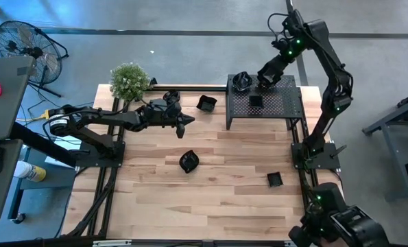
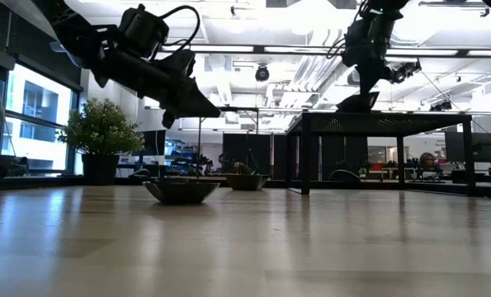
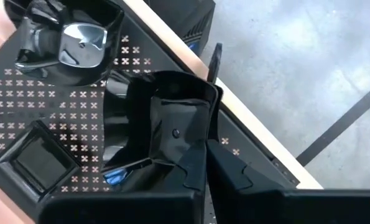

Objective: Pick & Place Mini shaped plates
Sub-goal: Stack the black distorted square plate on top of the black distorted square plate on the shelf, then stack the black leaf-shaped plate on top of the black leaf-shaped plate on the shelf

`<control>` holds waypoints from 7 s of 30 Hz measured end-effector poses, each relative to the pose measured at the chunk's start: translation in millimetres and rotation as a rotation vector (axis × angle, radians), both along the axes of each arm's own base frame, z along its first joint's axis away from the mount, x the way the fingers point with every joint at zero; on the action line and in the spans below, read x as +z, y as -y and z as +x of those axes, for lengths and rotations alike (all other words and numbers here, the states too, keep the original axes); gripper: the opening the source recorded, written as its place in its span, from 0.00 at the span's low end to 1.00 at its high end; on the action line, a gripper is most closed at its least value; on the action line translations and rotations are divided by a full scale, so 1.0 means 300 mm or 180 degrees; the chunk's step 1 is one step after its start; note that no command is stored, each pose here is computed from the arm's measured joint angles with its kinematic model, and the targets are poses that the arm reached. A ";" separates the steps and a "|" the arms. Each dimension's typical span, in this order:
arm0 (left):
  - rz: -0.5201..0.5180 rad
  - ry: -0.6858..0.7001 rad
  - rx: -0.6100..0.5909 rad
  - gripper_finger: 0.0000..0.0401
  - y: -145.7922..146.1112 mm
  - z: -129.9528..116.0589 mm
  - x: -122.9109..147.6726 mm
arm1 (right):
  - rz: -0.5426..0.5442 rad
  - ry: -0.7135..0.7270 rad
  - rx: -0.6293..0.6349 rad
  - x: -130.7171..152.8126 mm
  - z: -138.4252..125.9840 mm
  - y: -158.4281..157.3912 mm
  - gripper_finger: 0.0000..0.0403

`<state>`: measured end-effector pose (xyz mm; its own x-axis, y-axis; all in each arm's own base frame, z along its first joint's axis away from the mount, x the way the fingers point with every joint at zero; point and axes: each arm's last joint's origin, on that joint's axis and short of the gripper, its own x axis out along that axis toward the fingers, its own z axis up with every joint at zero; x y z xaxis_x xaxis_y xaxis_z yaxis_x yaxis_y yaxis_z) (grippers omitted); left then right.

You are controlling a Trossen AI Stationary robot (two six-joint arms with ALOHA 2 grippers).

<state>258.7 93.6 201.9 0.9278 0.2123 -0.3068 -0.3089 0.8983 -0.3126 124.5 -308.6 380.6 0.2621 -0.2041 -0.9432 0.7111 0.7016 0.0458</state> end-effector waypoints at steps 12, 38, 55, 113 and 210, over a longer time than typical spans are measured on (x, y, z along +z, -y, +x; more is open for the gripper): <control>-0.0012 0.0005 -0.0042 0.00 0.002 0.001 0.000 | 0.0028 -0.0154 -0.0035 -0.030 0.005 0.025 0.04; -0.0642 -0.0924 0.0581 0.00 -0.217 -0.093 0.127 | -0.0770 0.1888 0.0644 -0.022 0.328 -0.638 0.01; -0.1243 -0.2241 0.1461 0.16 -0.393 0.028 0.124 | -0.0776 0.2670 0.0751 -0.201 0.299 -0.823 0.01; 0.1266 -0.2917 -0.1773 0.00 -0.022 0.185 0.173 | -0.0938 0.2833 0.1066 -0.184 0.305 -0.826 0.01; -0.0325 0.0482 0.0511 0.00 0.056 -0.234 -0.105 | 0.0731 0.1263 -0.0301 -0.853 0.444 -1.006 0.25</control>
<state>188.4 76.6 170.3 0.9217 0.3357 -0.1943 -0.3878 0.8029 -0.4527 257.7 -6.8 124.7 0.6019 -0.0421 -0.7975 0.6676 0.5745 0.4736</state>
